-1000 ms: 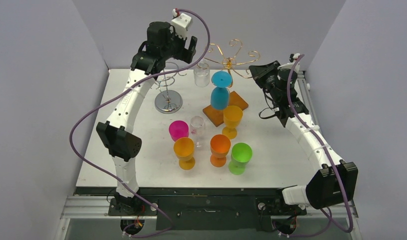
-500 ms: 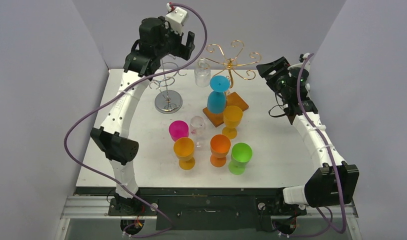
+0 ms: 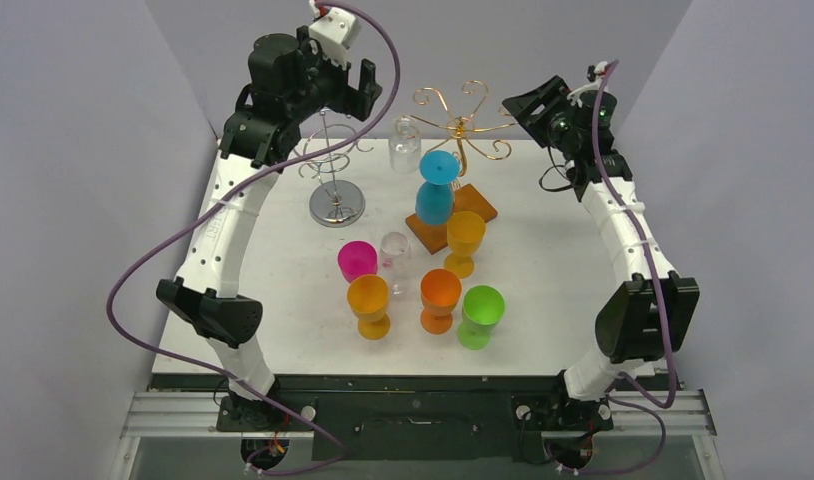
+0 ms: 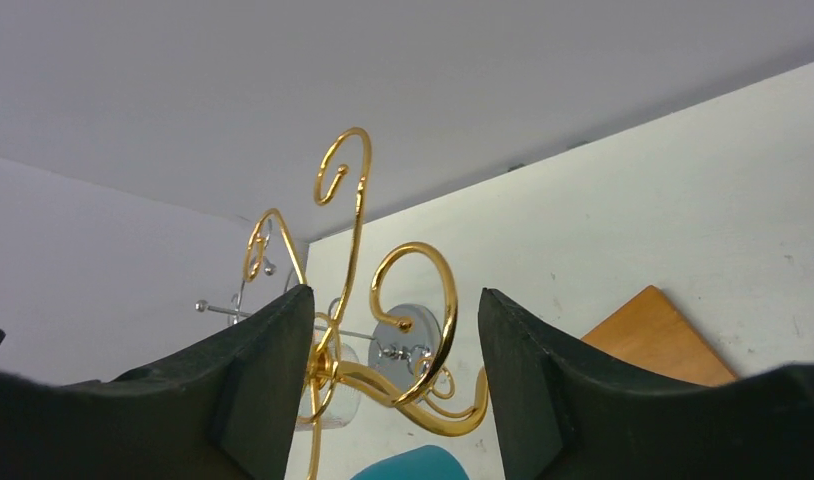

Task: Place the wine glass upside down on the wine glass rack
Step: Adjust the wine rack at the center of the board.

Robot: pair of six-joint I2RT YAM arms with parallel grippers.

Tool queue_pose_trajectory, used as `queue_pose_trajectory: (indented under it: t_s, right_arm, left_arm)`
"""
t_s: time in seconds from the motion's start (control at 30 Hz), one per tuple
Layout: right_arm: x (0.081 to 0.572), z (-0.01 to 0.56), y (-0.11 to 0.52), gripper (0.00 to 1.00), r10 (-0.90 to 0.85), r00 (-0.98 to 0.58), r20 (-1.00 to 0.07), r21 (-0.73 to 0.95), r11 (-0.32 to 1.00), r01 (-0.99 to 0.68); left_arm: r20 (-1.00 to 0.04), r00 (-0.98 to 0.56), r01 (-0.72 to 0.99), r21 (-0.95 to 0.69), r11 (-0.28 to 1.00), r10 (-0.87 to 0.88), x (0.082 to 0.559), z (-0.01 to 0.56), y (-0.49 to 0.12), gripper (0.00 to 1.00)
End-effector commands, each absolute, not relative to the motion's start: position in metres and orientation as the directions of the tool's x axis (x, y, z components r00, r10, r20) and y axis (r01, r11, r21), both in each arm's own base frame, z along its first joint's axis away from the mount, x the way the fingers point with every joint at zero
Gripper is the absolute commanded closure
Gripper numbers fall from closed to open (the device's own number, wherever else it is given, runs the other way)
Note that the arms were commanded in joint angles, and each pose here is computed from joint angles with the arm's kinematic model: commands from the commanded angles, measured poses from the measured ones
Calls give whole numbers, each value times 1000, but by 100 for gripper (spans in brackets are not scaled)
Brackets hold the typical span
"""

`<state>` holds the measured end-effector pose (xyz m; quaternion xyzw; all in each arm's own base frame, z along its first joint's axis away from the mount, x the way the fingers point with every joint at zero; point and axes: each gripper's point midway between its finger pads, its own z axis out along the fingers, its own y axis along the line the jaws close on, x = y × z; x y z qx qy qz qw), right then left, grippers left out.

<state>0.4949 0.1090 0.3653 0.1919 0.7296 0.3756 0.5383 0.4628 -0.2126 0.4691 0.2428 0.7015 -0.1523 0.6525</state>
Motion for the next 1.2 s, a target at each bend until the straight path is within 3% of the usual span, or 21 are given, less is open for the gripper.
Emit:
queue_pose_trajectory:
  t_s: [0.0,0.27,0.4,0.6,0.77,1.17]
  right_arm:
    - [506,376,111,48,681,-352,-642,757,637,-148]
    - [520,377,114,85,716,-342,-609,788,596,-156]
    - [518,377,110,97,728,-296,-618,782,606,-143]
    - [508,368,110,100,725,-252,-641,761,642,-89]
    - [498,364,107,100,719,-227,-657,746,663,-60]
    - [482,344,95,100,704,-200,-682,718,696,0]
  left_arm:
    - [-995,-6,566,79,821,100,448,488,-214,15]
    - [-993,-33,635,70,770,117,430,481,-227,16]
    - [-981,0,711,138,689,196,413,472,-254,16]
    - [-933,116,768,302,564,341,401,462,-304,16]
    - [-900,155,756,374,537,408,415,447,-328,17]
    - [-808,152,733,478,483,569,447,396,-329,16]
